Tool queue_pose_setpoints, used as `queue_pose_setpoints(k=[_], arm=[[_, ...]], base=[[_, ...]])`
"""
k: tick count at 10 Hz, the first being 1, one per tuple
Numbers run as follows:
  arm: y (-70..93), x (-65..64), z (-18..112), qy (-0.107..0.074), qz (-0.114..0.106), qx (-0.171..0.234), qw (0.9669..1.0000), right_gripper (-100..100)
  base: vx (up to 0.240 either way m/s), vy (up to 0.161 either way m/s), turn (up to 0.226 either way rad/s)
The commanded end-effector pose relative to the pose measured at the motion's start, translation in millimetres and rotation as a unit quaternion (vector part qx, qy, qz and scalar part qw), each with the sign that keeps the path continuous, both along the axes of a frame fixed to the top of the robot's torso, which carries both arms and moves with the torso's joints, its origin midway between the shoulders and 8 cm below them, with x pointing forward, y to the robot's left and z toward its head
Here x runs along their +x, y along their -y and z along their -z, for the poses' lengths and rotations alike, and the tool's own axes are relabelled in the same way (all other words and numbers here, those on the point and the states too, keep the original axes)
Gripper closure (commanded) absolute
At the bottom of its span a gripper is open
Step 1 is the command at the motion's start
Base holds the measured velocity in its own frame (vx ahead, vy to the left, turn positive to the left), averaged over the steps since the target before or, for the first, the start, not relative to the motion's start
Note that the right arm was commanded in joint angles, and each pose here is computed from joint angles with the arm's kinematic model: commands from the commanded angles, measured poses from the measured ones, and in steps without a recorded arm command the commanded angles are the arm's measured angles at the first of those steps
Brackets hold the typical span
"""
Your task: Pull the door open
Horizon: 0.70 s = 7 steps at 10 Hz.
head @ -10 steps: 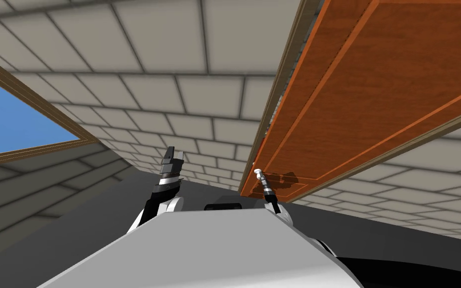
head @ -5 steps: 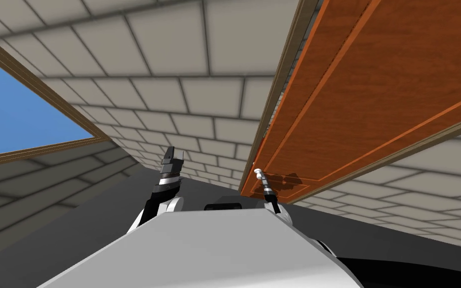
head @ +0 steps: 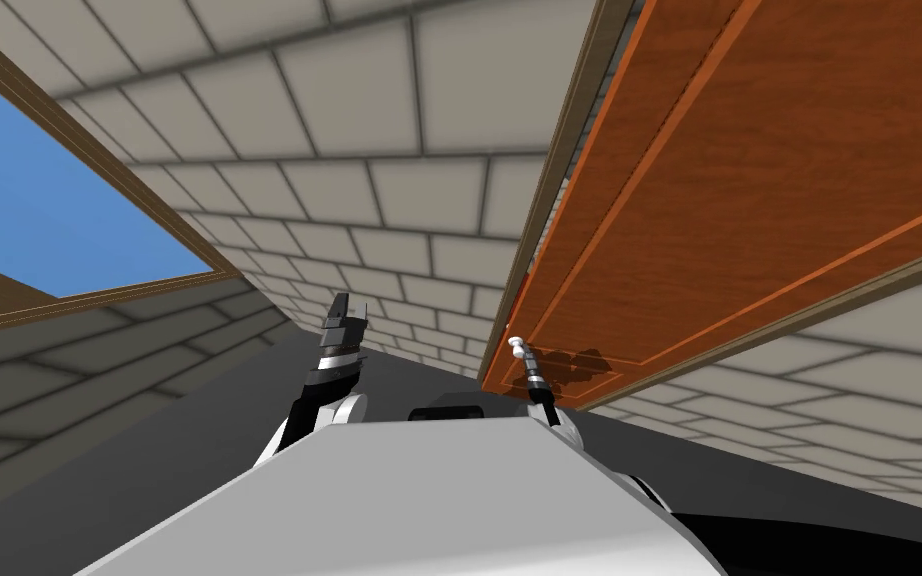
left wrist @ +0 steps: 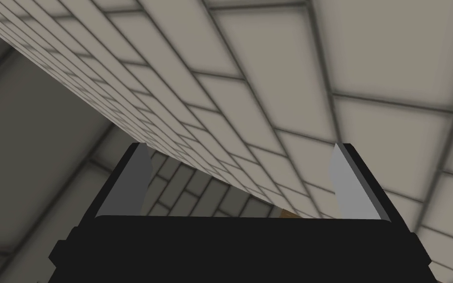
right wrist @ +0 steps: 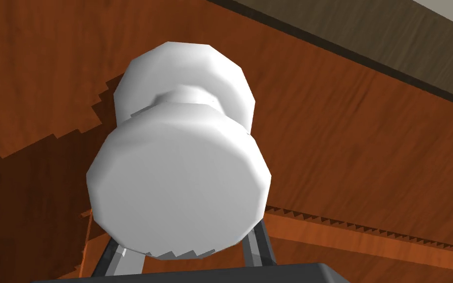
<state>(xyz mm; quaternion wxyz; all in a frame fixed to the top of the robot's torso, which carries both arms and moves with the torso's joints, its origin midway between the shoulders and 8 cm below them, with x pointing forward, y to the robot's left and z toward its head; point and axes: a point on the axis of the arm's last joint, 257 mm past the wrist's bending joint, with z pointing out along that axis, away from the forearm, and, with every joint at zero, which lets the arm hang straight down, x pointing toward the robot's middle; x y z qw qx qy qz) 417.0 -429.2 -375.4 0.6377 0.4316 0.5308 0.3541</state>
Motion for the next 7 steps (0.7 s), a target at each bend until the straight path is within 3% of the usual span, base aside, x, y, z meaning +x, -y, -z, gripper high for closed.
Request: queue_pose_setpoints(k=[1, 4, 7], arm=[[-10.3, 4.4, 0.9, 0.007, -0.005, 0.036, 0.9993, 100], [-9.2, 5.1, 0.7, 0.012, -0.002, 0.063, 0.9979, 100], [-6.8, 6.4, 0.5, 0.023, 0.004, 0.115, 0.993, 100]], base=[[-0.047, -0.017, 0.044], [-0.036, -0.021, 0.056], [-0.052, -0.025, 0.076]])
